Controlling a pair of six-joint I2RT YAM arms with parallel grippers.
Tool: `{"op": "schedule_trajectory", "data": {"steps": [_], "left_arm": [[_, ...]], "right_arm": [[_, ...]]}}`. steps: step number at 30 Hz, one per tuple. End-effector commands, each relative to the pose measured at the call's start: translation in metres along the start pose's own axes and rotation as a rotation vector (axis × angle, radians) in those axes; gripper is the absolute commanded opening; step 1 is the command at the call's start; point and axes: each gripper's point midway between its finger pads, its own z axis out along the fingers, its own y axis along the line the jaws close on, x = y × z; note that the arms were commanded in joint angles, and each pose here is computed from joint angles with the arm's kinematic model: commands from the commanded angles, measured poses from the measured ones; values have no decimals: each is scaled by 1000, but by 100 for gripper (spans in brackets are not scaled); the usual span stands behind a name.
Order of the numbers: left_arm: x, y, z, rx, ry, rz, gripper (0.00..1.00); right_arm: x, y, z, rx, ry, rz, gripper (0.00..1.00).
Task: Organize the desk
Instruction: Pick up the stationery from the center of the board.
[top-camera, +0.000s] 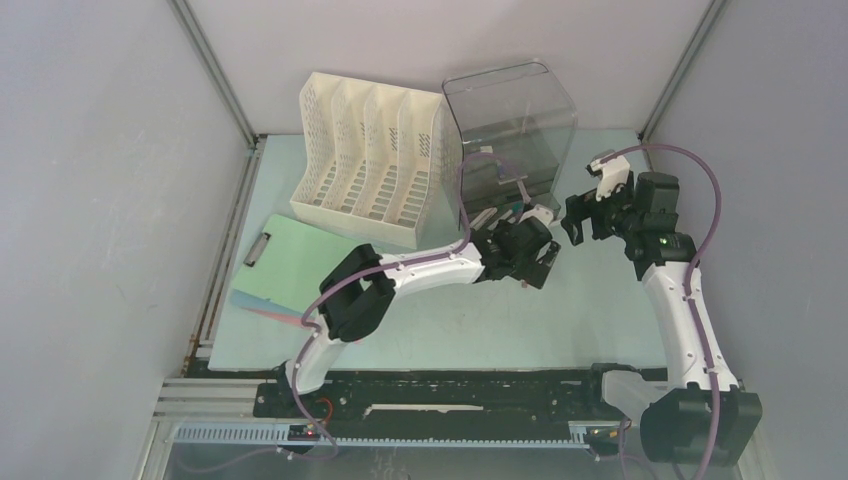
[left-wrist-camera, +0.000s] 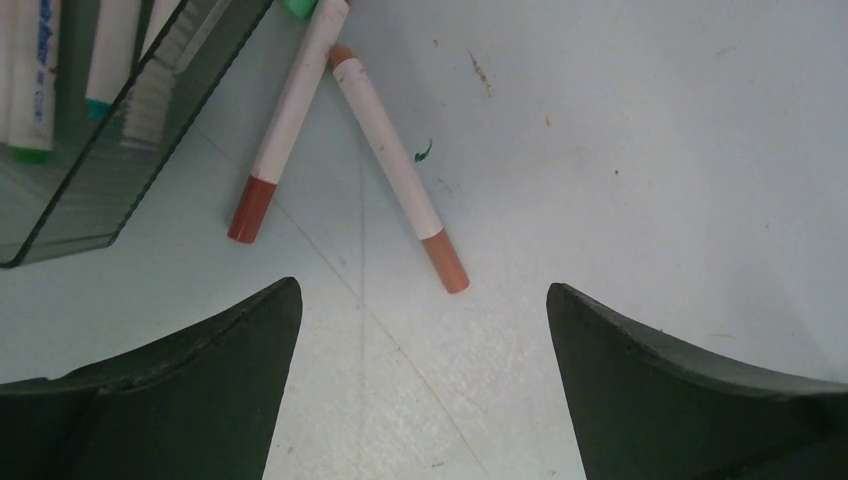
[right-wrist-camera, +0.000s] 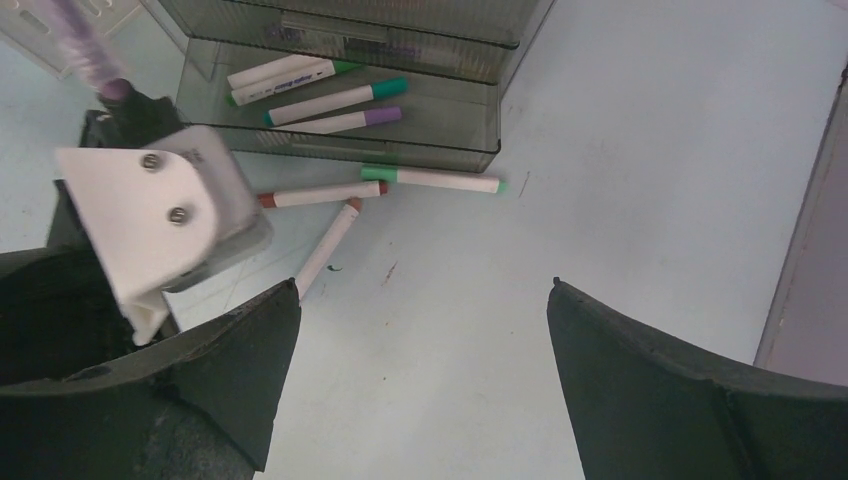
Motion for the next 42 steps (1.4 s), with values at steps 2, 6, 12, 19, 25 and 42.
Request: {"op": "schedule_trajectory", "data": {"steps": [2,6,12,19,25,42], "left_arm": [[-7,-8,10,2,15,45,97],[-5,-9,24,-19,30,66,92],[-4,-10,41,-43,50,87,75],[3,-8,56,-67,77,101,61],[11,-4,66,-88,95,113,50],[5,-6,25,8,-10,133,0]], "right_arm": [[-11,-7,-6,39,-44,5,100],[-11,-6,-5,34,-43,2,100],[-12,-5,-6,28,-47,-2,100],[-12,-4,-7,21,-48,-6,100],[-12,-2,-6,13,-49,-7,100],[-12,1,-8,-4,-54,-17,100]]}}
